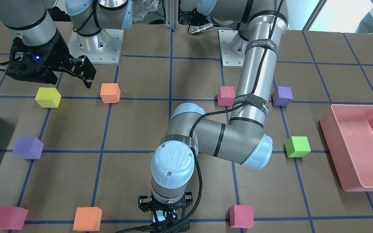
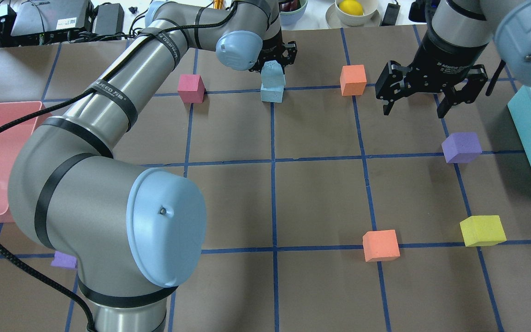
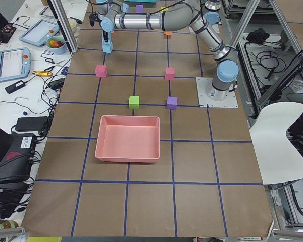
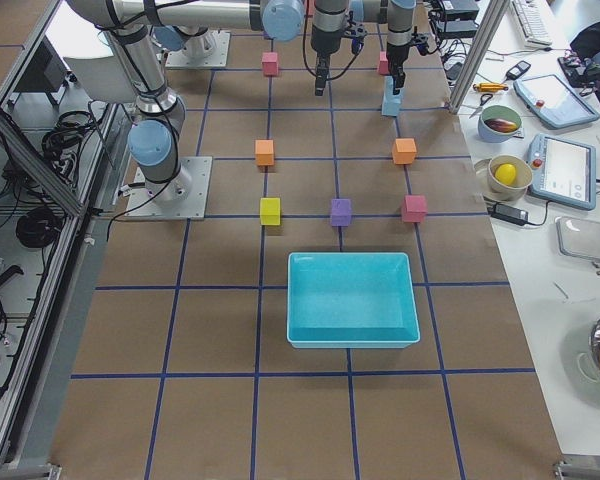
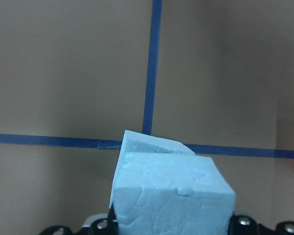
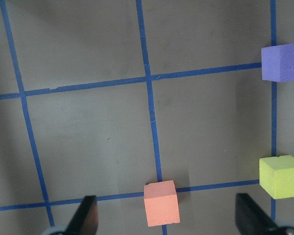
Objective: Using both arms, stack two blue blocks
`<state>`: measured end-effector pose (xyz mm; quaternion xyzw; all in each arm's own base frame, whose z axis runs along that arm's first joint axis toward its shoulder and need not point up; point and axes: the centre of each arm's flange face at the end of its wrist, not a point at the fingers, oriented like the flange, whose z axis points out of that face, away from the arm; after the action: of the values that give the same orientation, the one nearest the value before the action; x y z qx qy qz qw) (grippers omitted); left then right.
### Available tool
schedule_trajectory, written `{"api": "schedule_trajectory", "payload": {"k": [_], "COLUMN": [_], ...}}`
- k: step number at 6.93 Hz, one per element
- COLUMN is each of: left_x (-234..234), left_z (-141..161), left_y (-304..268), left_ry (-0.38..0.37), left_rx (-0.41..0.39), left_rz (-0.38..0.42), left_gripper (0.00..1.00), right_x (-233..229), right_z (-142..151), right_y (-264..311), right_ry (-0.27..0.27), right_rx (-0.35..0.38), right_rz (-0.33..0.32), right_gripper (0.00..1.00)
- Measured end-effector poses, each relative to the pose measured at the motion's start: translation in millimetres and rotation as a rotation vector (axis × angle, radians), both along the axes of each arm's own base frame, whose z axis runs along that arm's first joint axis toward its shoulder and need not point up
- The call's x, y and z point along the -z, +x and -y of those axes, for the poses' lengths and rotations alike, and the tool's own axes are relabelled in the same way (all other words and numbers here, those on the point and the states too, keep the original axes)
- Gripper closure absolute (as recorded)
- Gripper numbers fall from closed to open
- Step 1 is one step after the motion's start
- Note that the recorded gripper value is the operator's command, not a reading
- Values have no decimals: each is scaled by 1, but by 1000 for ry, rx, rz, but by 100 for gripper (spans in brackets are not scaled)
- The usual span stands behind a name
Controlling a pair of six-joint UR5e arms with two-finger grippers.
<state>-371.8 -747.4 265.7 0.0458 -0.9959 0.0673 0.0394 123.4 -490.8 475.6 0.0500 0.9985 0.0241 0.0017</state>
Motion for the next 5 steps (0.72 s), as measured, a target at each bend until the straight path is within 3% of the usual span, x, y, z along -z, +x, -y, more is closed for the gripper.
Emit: {"api": "schedule_trajectory", "payload": {"k": [5], "left_x": [10], "left_z": [-1], "left_y": [-5], "left_ry": [4], "left_rx": [6], "left_rz": [8], "left_gripper": [97], "right_x": [0], "right_z": [-2], "right_y": [9], "right_ry": [2], "right_rx": [-23], "right_rz": [-5], "right_gripper": [0]}}
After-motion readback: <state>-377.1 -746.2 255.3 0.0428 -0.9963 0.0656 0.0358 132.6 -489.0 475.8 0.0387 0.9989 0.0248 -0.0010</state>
